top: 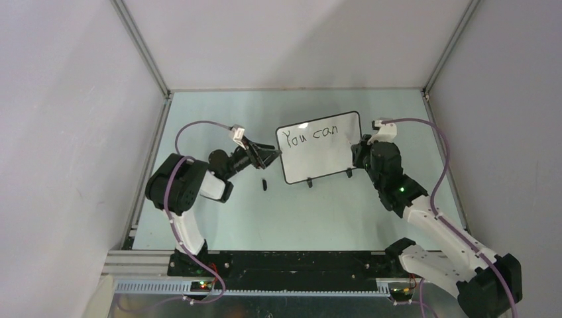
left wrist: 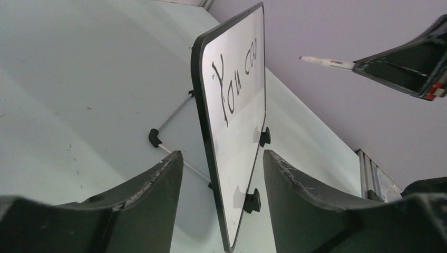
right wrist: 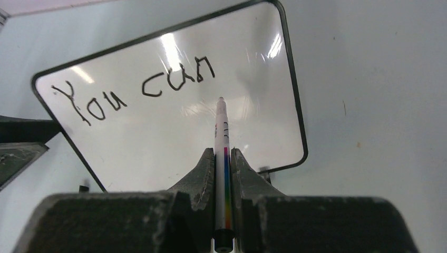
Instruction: Write a sentence on the whiteboard
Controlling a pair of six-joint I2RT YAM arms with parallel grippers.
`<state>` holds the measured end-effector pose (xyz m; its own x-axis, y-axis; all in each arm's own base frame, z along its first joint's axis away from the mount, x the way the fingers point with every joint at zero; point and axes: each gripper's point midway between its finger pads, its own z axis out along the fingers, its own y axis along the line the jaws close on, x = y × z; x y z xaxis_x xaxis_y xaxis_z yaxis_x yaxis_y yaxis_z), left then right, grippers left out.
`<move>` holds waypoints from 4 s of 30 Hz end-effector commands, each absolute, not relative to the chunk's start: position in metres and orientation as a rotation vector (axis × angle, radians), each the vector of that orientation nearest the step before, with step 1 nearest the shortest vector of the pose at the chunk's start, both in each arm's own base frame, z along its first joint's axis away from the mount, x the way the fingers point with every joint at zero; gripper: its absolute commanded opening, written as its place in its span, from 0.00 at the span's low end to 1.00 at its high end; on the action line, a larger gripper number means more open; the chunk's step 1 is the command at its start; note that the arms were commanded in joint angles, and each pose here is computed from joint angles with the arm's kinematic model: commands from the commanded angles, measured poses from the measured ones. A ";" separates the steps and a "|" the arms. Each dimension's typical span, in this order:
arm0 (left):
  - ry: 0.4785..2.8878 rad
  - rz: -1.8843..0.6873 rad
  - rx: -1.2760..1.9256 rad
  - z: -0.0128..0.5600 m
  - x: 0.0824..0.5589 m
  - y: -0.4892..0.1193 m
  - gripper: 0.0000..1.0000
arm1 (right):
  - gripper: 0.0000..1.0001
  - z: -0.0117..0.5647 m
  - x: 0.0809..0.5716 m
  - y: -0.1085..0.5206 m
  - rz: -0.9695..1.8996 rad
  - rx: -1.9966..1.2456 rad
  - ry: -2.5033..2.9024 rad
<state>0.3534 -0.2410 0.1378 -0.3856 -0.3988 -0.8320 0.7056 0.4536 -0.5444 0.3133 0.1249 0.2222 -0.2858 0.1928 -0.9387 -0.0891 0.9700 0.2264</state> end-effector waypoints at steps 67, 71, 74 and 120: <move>1.523 -1.427 0.367 0.148 0.372 -0.271 0.00 | 0.00 0.233 0.377 0.122 0.302 0.132 1.954; 1.521 -1.427 0.369 0.148 0.372 -0.271 0.00 | 0.00 0.232 0.379 0.121 0.298 0.137 1.950; 1.522 -1.429 0.372 0.148 0.372 -0.271 0.00 | 0.00 0.232 0.381 0.121 0.300 0.141 1.948; 1.511 -1.425 0.382 0.153 0.370 -0.268 0.00 | 0.00 0.214 0.388 0.114 0.253 0.160 2.029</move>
